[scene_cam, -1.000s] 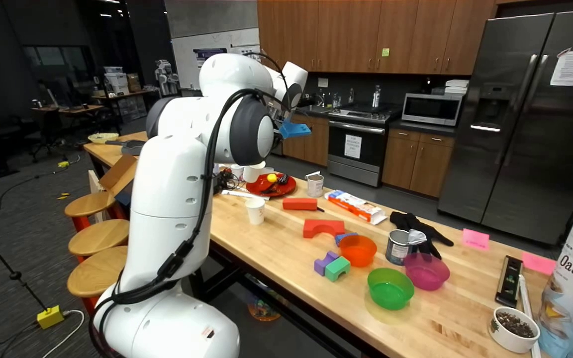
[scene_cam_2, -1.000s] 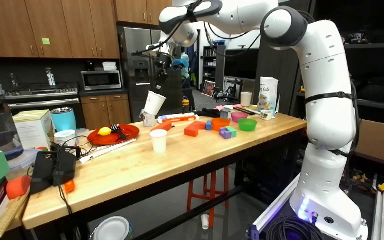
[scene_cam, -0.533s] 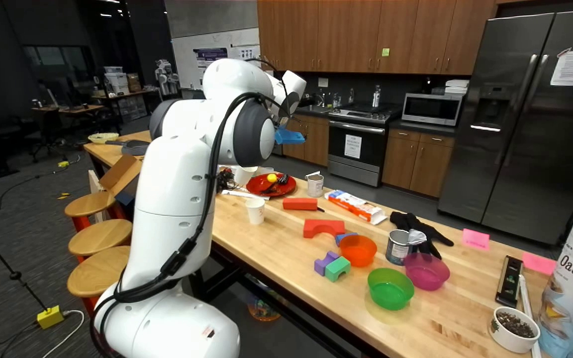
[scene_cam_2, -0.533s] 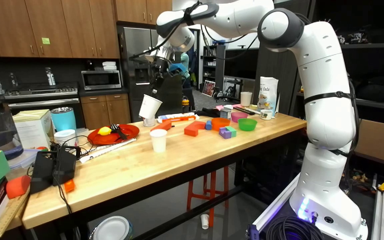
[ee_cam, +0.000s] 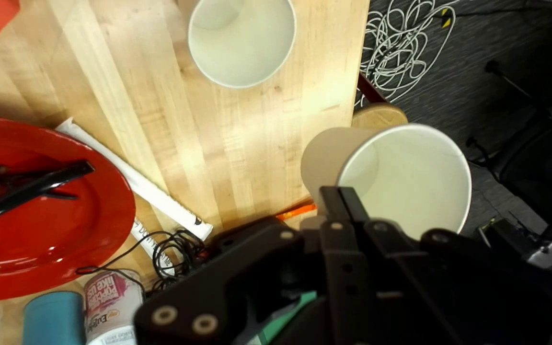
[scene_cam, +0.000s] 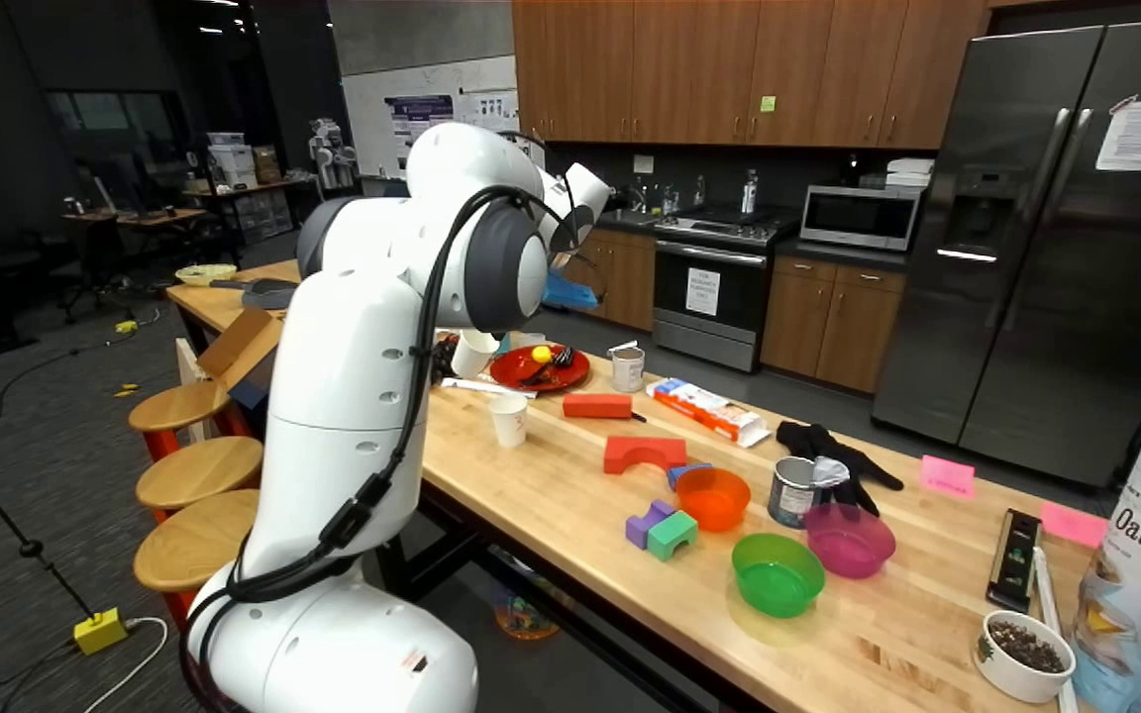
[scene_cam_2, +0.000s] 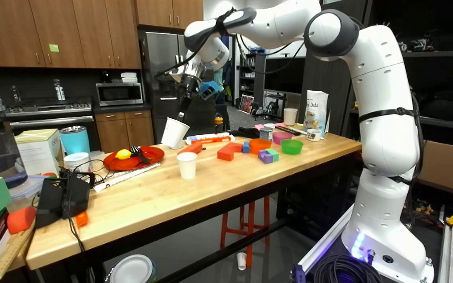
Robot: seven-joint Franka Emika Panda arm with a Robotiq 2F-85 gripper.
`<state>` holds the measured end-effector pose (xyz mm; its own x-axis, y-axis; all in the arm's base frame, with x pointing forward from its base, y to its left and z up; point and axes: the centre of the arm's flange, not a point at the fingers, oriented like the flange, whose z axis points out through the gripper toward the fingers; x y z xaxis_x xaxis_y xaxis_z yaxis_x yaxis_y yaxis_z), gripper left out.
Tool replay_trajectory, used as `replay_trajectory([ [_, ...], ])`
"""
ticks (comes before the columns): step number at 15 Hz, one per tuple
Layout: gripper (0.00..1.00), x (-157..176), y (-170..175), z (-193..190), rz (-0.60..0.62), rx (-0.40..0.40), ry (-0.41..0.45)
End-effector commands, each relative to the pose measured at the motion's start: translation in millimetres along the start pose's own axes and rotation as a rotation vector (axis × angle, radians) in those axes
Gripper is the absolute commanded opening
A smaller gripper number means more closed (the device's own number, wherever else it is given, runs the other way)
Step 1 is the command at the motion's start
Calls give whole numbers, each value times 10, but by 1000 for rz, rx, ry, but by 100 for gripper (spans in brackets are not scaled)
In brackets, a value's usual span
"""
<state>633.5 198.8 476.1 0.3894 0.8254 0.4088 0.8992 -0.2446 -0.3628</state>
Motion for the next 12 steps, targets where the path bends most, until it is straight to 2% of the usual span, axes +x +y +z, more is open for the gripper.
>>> replay_trajectory([
  [1,1,-108,-183,-35,99,-22,3],
  [8,1,3,-265,-301,232,-49,-106],
  [12,1,-32,-343,-327,351,-10,-175],
])
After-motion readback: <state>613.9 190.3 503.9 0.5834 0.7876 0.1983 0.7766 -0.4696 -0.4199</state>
